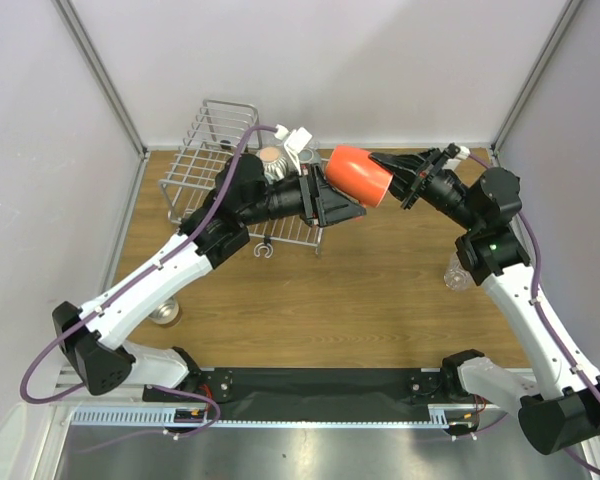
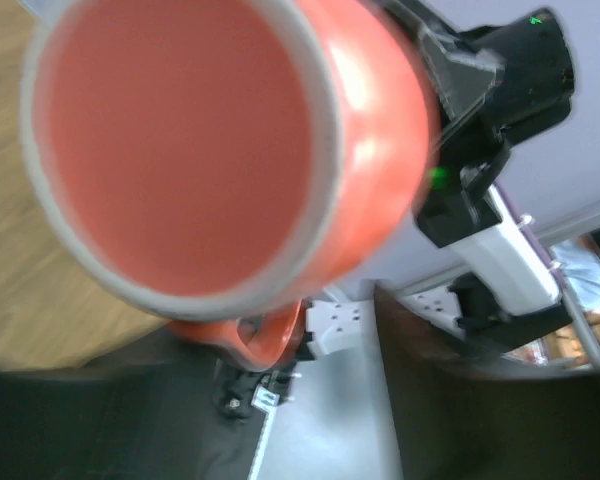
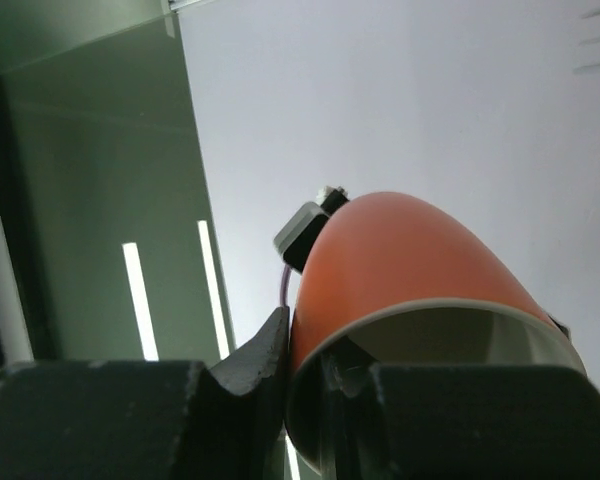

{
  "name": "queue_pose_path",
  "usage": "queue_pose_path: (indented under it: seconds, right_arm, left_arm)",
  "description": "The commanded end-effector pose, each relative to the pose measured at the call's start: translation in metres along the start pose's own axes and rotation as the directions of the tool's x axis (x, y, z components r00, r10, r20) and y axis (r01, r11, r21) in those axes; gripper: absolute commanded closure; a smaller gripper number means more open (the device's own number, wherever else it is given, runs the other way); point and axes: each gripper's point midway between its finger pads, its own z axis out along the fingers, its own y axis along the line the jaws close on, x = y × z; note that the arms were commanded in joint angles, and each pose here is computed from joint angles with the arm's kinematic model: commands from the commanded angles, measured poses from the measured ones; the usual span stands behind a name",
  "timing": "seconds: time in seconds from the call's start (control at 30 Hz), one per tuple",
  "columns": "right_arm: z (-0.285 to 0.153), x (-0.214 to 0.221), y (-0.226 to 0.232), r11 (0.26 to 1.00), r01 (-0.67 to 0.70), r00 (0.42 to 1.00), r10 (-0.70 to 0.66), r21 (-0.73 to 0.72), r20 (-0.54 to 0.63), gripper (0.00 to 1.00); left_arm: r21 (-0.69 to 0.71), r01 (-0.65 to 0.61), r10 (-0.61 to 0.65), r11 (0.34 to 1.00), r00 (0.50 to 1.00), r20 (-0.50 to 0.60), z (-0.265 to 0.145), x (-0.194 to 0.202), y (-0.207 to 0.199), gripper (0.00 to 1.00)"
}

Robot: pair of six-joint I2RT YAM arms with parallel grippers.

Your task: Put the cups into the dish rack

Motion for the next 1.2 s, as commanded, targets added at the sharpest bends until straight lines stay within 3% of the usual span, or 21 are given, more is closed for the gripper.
queue_pose_path:
  seconds: [0.0, 0.07, 0.1, 0.17, 0.27, 0.3, 0.33, 0.37, 0.43, 0.5, 0.53, 0.57, 0.73, 0.9, 1.17]
  right_arm:
    - [-0.010, 0.025, 0.040, 0.988, 0.037, 0.997, -0.047, -0.152, -0.061, 1.00]
    - [-0.009, 0.025, 0.039, 0.988, 0.033, 0.997, -0.043, -0.150, -0.067, 1.00]
    - [-0.009, 0.025, 0.038, 0.989, 0.033, 0.997, -0.044, -0.147, -0.067, 1.00]
    - [-0.009, 0.025, 0.037, 0.989, 0.032, 0.997, -0.042, -0.143, -0.069, 1.00]
    - [-0.010, 0.026, 0.034, 0.990, 0.054, 0.995, -0.064, -0.133, -0.071, 1.00]
    - [-0.009, 0.024, 0.026, 0.992, 0.071, 0.995, -0.078, -0.103, -0.067, 0.93]
    - [-0.009, 0.024, 0.021, 0.993, 0.081, 0.994, -0.086, -0.083, -0.066, 0.82]
    - [-0.010, 0.024, 0.019, 0.993, 0.096, 0.993, -0.100, -0.063, -0.064, 0.60]
    - [-0.013, 0.019, -0.008, 0.988, 0.144, 0.988, -0.141, 0.058, -0.058, 0.38]
    - [-0.022, 0.010, -0.033, 0.967, 0.147, 0.989, -0.143, 0.207, -0.034, 0.32]
    - [-0.027, 0.007, -0.042, 0.942, 0.229, 0.973, -0.226, 0.247, -0.042, 0.22]
    - [-0.031, 0.003, -0.047, 0.927, 0.243, 0.969, -0.245, 0.285, -0.031, 0.19]
    - [-0.068, -0.018, -0.086, 0.834, 0.274, 0.952, -0.307, 0.478, -0.010, 0.16]
    - [-0.105, -0.035, -0.114, 0.696, 0.348, 0.904, -0.426, 0.629, -0.029, 0.17]
    - [-0.120, -0.033, -0.109, 0.601, 0.436, 0.859, -0.501, 0.670, -0.109, 0.19]
  left_arm:
    - [0.054, -0.028, 0.025, 0.998, 0.998, 0.058, 0.002, -0.018, -0.022, 0.49]
    - [0.047, -0.026, 0.023, 0.999, 0.998, 0.061, 0.002, -0.019, -0.021, 0.65]
    - [0.040, -0.030, 0.027, 0.999, 0.998, 0.063, 0.002, -0.019, -0.020, 0.81]
    - [0.006, -0.026, 0.026, 1.000, 0.998, 0.055, 0.000, -0.016, -0.015, 0.99]
    - [-0.067, -0.063, 0.069, 0.996, 0.995, 0.078, -0.008, -0.020, -0.006, 1.00]
    - [-0.091, -0.074, 0.082, 0.993, 0.992, 0.094, -0.013, -0.024, -0.006, 1.00]
    - [-0.115, -0.081, 0.092, 0.990, 0.991, 0.098, -0.015, -0.024, -0.003, 1.00]
    - [-0.168, -0.081, 0.099, 0.982, 0.989, 0.106, -0.019, -0.027, 0.004, 1.00]
    - [-0.247, -0.121, 0.151, 0.962, 0.983, 0.107, -0.027, -0.032, 0.014, 1.00]
    - [-0.360, -0.159, 0.207, 0.919, 0.973, 0.099, -0.040, -0.040, 0.027, 1.00]
    - [-0.397, -0.169, 0.220, 0.902, 0.972, 0.086, -0.045, -0.041, 0.032, 1.00]
    - [-0.453, -0.186, 0.248, 0.872, 0.965, 0.081, -0.053, -0.046, 0.037, 1.00]
    - [-0.598, -0.212, 0.312, 0.773, 0.948, 0.067, -0.079, -0.058, 0.056, 1.00]
    - [-0.776, -0.250, 0.357, 0.579, 0.934, -0.035, -0.105, -0.057, 0.101, 1.00]
    - [-0.850, -0.275, 0.364, 0.449, 0.925, -0.106, -0.076, -0.062, 0.177, 1.00]
